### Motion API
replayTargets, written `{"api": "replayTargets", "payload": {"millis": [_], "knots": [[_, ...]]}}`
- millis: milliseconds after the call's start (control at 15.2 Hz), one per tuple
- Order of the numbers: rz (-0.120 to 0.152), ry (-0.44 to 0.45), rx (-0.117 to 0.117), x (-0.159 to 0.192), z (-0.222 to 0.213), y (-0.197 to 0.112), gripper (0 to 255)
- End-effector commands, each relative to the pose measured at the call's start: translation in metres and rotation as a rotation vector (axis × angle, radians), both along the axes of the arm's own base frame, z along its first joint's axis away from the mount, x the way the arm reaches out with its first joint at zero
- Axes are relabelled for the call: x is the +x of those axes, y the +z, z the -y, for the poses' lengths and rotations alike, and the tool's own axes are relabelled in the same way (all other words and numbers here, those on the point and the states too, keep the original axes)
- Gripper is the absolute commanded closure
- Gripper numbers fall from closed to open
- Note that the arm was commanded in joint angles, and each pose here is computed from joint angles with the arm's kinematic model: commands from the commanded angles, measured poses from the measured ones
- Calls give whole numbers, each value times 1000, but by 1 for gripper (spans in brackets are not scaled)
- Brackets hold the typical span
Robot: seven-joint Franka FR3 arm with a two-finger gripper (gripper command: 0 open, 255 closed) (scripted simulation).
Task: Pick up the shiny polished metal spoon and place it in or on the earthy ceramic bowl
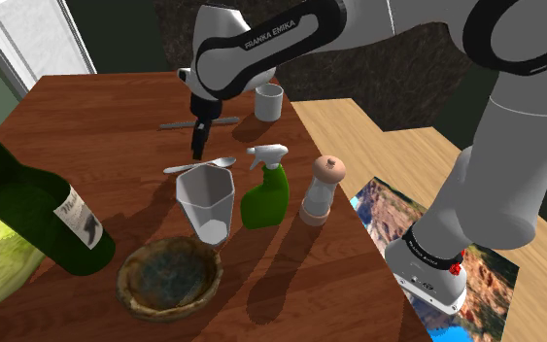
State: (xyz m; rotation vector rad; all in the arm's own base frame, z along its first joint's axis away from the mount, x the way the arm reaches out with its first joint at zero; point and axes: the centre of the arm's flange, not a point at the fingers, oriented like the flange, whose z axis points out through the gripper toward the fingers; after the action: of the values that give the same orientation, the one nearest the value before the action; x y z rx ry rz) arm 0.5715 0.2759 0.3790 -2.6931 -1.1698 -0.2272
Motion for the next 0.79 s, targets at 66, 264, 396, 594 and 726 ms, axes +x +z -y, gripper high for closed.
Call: {"api": "replayTargets", "payload": {"millis": [66,264,396,594,726], "knots": [[1,30,6,2,-13,-12,0],[1,30,6,3,-17,-28,0],[1,30,6,4,-19,-38,0],[1,30,6,4,-21,-46,0],[1,30,6,4,-21,-46,0]]}}
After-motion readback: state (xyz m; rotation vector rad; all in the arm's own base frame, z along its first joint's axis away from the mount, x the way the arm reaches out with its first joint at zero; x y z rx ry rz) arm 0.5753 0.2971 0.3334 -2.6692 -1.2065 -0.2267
